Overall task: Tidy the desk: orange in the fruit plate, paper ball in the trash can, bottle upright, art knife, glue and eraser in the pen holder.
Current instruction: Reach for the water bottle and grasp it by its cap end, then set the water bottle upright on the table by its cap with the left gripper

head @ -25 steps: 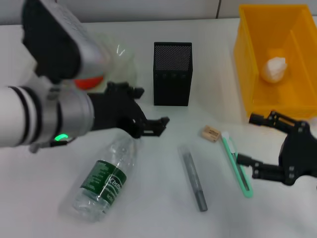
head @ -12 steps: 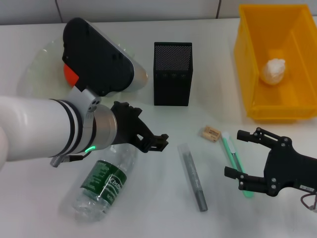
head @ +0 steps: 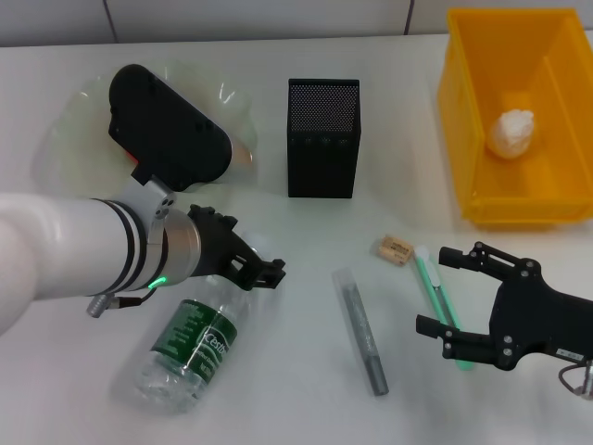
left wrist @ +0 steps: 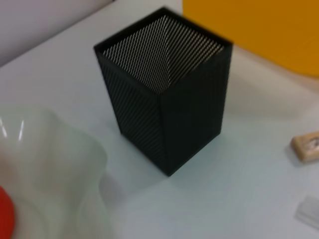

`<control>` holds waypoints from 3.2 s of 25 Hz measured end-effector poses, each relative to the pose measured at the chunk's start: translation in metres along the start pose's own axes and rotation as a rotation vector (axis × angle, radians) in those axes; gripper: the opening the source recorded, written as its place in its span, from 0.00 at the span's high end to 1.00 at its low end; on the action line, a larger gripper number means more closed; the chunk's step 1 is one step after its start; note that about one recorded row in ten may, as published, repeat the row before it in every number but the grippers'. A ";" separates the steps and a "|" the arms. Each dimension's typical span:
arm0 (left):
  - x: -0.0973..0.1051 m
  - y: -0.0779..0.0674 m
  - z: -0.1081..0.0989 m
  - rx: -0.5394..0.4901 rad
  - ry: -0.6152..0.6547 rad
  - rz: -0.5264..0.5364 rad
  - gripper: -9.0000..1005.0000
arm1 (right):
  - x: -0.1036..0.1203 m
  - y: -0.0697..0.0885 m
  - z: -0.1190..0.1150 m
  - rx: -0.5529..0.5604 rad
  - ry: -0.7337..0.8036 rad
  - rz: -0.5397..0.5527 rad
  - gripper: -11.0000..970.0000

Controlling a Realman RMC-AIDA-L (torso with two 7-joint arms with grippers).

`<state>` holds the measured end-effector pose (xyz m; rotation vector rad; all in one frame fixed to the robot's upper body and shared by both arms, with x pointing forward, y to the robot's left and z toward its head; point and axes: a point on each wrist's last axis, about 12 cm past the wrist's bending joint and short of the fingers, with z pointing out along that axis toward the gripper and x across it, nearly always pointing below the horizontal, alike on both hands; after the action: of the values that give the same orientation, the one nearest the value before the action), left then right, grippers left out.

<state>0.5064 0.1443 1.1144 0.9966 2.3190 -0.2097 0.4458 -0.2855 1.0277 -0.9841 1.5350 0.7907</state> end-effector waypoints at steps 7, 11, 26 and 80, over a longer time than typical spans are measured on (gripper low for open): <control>0.001 0.006 0.010 -0.004 0.030 -0.004 0.28 | 0.001 0.001 0.003 -0.006 -0.004 0.012 0.12; 0.001 0.006 0.014 0.003 0.040 0.001 0.29 | 0.001 0.000 0.003 -0.006 -0.005 0.016 0.12; -0.011 0.013 0.013 0.022 0.095 0.030 0.40 | 0.000 -0.001 0.002 -0.002 -0.008 0.033 0.13; 0.131 0.109 -0.067 0.142 -0.785 0.048 0.54 | -0.024 -0.022 0.016 -0.086 0.032 0.077 0.13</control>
<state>0.4813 0.3259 1.1017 0.8319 1.5757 -0.6287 0.4739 -0.2772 1.0487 -1.0098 1.5854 0.9047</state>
